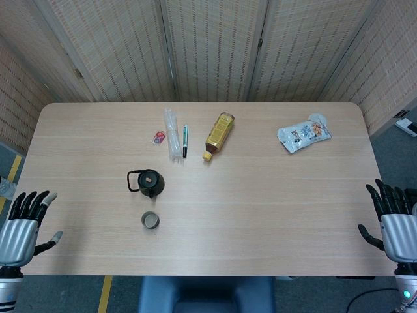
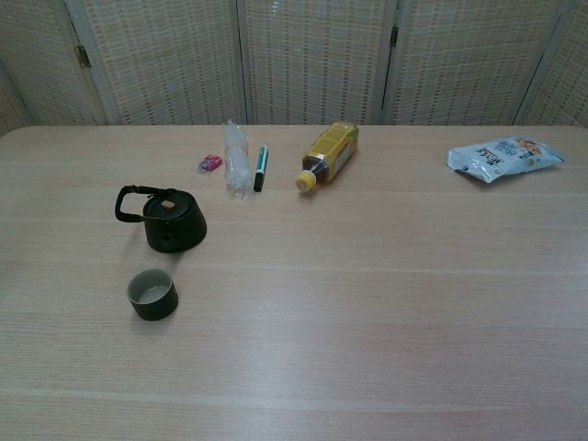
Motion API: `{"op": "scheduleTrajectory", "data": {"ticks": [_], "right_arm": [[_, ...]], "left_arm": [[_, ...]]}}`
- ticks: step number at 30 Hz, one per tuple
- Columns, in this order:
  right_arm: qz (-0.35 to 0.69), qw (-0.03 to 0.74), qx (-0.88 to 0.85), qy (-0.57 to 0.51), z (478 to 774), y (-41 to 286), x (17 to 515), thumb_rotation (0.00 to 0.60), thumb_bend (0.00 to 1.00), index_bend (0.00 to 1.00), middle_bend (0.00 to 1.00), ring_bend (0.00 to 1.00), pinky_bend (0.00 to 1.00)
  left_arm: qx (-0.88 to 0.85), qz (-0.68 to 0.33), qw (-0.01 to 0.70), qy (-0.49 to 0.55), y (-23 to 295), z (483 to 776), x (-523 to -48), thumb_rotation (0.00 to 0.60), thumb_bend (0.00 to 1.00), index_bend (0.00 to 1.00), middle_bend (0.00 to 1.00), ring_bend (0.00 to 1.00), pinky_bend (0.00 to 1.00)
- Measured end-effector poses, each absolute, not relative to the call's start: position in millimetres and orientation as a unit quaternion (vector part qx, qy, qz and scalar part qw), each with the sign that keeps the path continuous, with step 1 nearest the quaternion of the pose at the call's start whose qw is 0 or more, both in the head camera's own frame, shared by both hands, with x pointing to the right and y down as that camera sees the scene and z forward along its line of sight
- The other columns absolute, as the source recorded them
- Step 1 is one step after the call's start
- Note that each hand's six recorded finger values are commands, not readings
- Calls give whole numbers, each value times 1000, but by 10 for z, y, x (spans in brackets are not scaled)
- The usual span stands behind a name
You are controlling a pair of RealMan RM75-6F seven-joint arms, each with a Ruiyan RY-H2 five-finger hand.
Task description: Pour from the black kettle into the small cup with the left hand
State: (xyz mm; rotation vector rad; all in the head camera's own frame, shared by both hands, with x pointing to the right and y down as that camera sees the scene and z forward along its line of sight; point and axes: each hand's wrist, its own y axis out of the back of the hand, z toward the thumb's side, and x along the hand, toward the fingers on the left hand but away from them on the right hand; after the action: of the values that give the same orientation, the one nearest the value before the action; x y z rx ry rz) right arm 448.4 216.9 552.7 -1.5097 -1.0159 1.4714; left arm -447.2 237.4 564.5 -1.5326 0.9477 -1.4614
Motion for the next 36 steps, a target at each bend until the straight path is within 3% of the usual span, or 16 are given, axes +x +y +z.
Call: {"op": "scheduleTrajectory", "data": {"ticks": [25, 36], "right_arm": [[576, 389, -597, -401, 5544, 2167, 4469, 600, 288, 0, 0, 34, 1], [573, 391, -597, -402, 5532, 2159, 4455, 600, 288, 0, 0, 43, 1]], "left_arm": [[-615, -570, 401, 370, 2313, 5675, -4413, 600, 276, 180, 166, 109, 0], [-669, -528, 403, 333, 2034, 5783, -4114, 600, 255, 184, 206, 183, 6]]}}
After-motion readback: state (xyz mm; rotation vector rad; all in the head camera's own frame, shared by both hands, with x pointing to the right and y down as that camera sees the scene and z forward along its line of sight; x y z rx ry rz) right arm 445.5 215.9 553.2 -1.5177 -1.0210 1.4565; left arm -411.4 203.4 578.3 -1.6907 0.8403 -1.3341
